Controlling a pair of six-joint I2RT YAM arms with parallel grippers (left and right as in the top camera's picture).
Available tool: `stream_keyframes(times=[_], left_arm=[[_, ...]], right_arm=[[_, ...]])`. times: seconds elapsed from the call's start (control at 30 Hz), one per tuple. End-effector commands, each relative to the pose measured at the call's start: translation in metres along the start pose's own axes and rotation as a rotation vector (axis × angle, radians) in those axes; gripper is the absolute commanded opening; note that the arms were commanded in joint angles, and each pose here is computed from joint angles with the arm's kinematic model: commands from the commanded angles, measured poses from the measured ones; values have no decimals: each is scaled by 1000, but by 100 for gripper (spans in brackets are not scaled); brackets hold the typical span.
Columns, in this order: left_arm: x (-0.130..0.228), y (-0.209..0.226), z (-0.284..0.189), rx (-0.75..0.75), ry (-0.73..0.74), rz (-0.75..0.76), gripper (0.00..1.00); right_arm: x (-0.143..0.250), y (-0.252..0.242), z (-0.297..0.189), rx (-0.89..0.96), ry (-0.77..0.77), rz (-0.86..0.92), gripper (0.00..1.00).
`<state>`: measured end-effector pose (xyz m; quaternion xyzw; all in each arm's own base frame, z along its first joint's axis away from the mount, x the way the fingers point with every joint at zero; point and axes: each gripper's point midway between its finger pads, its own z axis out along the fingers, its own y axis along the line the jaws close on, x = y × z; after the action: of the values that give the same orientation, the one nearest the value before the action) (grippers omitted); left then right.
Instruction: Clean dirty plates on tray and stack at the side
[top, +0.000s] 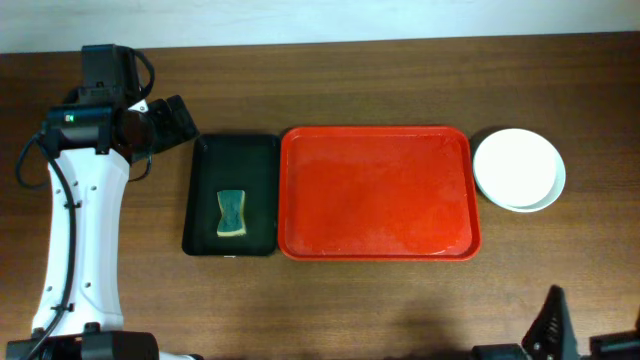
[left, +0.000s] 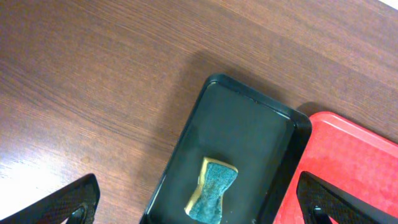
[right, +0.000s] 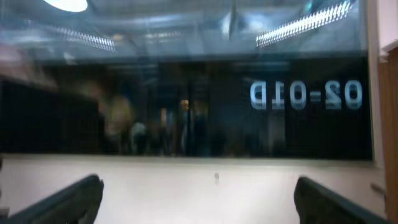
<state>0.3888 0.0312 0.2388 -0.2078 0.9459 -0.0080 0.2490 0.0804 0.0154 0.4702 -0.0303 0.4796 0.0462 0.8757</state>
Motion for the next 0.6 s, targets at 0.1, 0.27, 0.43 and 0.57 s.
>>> stream_keyframes(times=[0.1, 0.27, 0.43, 0.57], left_arm=[[-1, 2, 1, -6, -1, -16, 99], [-1, 2, 1, -6, -2, -16, 99], [-1, 2, 1, -6, -2, -16, 99], [-1, 2, 1, -6, -2, -16, 99]], right_arm=[[-16, -1, 11, -8, -223, -16, 98], [-5, -2, 15, -10, -287, -21, 98], [15, -2, 16, -12, -357, -26, 98], [30, -3, 10, -13, -427, -32, 98]])
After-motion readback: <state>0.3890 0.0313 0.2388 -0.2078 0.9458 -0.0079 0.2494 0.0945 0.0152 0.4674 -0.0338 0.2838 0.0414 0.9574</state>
